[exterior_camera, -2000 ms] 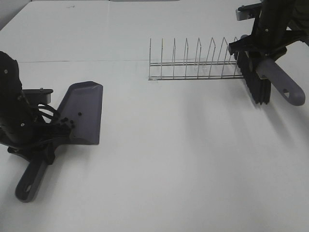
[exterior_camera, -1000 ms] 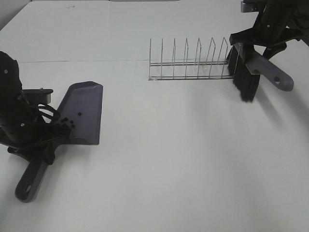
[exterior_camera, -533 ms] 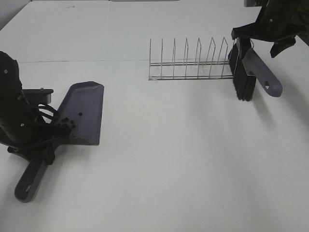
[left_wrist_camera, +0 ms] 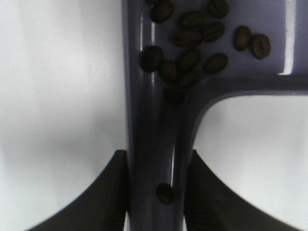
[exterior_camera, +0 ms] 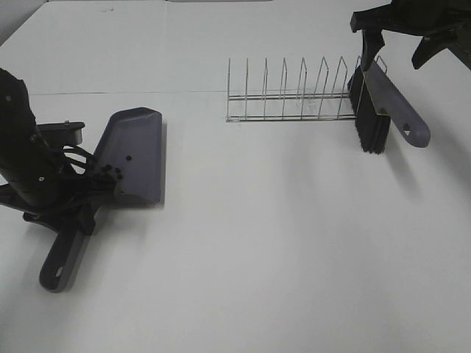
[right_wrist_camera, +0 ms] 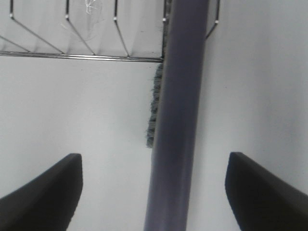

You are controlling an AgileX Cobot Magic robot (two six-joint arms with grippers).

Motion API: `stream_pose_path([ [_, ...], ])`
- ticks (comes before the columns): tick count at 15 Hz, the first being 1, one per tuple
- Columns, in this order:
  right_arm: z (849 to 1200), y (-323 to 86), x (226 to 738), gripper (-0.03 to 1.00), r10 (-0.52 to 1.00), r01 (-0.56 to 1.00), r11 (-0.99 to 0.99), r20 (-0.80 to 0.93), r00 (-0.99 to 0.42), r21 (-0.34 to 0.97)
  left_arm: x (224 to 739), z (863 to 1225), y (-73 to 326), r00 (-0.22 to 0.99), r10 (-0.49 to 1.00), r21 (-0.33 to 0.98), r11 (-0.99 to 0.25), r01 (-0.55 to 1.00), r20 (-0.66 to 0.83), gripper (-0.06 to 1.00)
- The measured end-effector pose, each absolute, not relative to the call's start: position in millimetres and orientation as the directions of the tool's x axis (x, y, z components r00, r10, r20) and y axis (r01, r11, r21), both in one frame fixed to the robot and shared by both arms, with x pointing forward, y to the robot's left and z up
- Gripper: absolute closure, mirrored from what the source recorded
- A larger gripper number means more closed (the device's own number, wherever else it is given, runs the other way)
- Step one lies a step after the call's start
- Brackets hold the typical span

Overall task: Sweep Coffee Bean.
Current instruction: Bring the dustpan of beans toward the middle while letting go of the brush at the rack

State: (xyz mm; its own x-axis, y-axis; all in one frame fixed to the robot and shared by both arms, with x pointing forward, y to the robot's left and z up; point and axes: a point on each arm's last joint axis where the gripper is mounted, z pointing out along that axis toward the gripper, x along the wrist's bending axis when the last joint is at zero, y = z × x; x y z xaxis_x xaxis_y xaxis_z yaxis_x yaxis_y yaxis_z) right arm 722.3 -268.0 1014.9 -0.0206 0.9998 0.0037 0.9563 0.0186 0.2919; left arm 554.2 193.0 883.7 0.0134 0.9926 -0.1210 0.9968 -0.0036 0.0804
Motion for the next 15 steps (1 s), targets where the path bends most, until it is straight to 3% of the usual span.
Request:
stream_pose_path([
  [5, 1009.9, -259.3, 700.1, 0.29, 0.999, 0.974, 0.044, 0.009, -0.047, 0.223, 555.3, 884.6, 153.6, 0.085, 0.986, 0.102, -0.071, 0.992, -0.142, 0.68],
  [9, 1023.1, -262.6, 660.6, 0.29, 0.999, 0.984, 0.045, 0.007, -0.047, 0.175, 564.5, 872.1, 148.2, 0.077, 0.988, 0.068, -0.068, 0.995, -0.137, 0.68],
  [12, 1038.7, -265.7, 625.1, 0.29, 0.999, 0.976, 0.044, 0.008, -0.047, 0.215, 568.8, 873.3, 145.7, 0.077, 0.987, 0.059, -0.069, 0.996, -0.140, 0.67],
  [14, 1045.6, -267.6, 597.7, 0.29, 0.999, 0.968, 0.041, 0.015, -0.046, 0.247, 568.9, 874.6, 145.2, 0.077, 0.988, 0.036, -0.072, 0.997, -0.136, 0.58],
  [15, 1048.6, -268.4, 584.1, 0.29, 0.999, 0.964, 0.039, 0.019, -0.045, 0.262, 569.4, 875.1, 145.0, 0.076, 0.988, 0.037, -0.071, 0.997, -0.137, 0.49],
])
